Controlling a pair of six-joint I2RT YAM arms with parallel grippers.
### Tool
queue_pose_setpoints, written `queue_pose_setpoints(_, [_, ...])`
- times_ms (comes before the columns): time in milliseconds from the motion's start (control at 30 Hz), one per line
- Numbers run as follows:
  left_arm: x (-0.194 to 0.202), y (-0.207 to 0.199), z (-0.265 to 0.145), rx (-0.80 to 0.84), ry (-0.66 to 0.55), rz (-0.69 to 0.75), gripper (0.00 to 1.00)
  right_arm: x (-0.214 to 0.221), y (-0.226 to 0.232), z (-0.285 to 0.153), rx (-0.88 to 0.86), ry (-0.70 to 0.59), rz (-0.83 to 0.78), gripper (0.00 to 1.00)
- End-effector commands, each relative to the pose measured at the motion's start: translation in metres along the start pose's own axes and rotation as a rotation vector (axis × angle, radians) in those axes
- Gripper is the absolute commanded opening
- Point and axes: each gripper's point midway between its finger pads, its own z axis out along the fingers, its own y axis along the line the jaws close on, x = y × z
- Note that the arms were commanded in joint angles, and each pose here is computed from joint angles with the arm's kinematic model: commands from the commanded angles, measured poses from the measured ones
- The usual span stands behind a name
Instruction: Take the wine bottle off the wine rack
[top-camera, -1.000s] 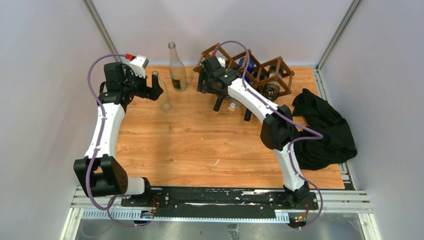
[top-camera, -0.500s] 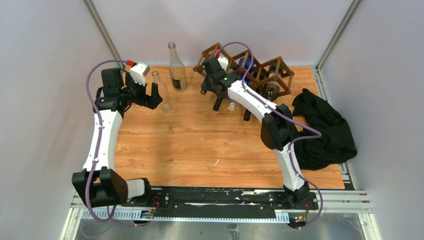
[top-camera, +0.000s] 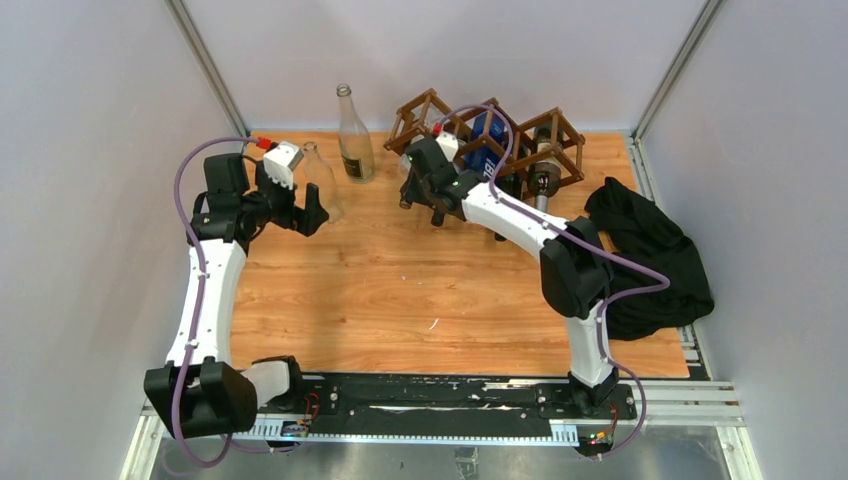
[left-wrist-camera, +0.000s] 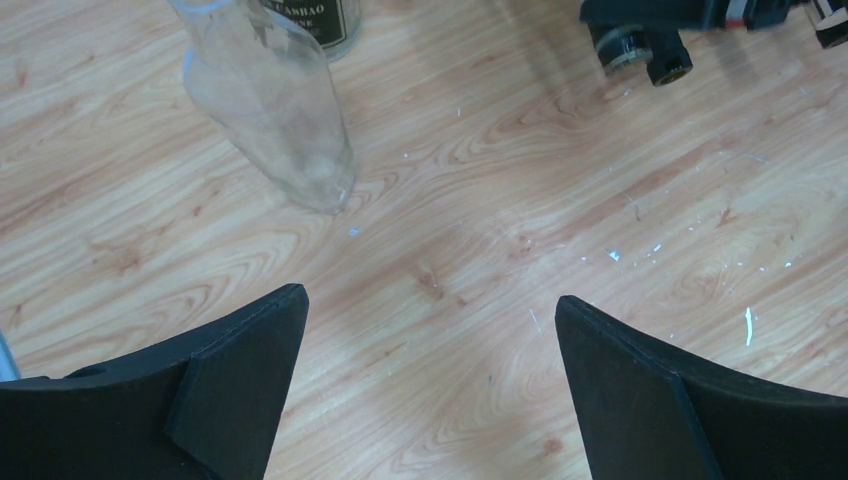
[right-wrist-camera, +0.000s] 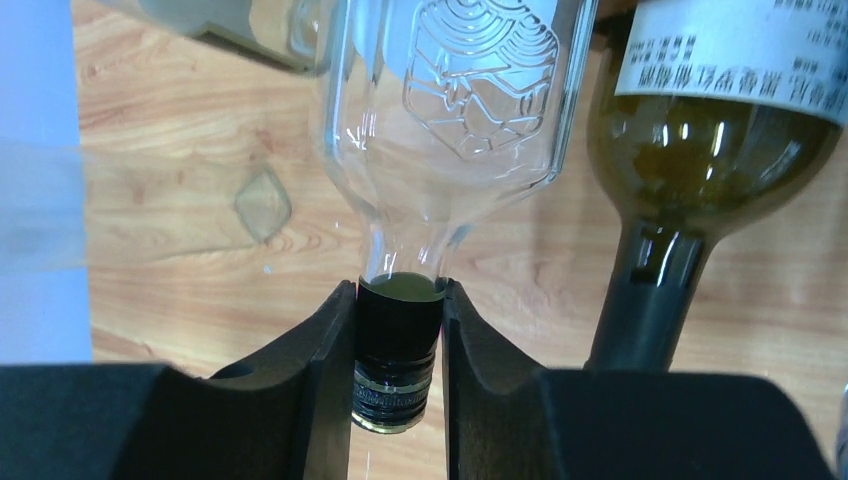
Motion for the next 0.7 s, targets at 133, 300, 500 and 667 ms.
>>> queue_pose_setpoints(133, [-0.013, -0.006, -0.005, 0.035, -0.061, 0.063, 1.00, 0.016, 0.029, -0.052, -0.107, -0.019, -0.006, 0.00])
queue_pose_setpoints(300, [-0.014, -0.011, -0.007, 0.055, -0.078, 0.093, 1.00, 0.035, 0.024, -0.082, -0.136, -0.004, -0.006, 0.00])
queue_pose_setpoints(500, [-0.017, -0.016, -0.005, 0.090, -0.101, 0.097, 1.00, 0.043, 0.017, -0.118, -0.174, -0.020, 0.001, 0.00])
queue_pose_setpoints(667, [-0.017, -0.020, -0.003, 0.121, -0.108, 0.086, 1.00, 0.041, 0.023, -0.138, -0.222, -0.015, 0.006, 0.00])
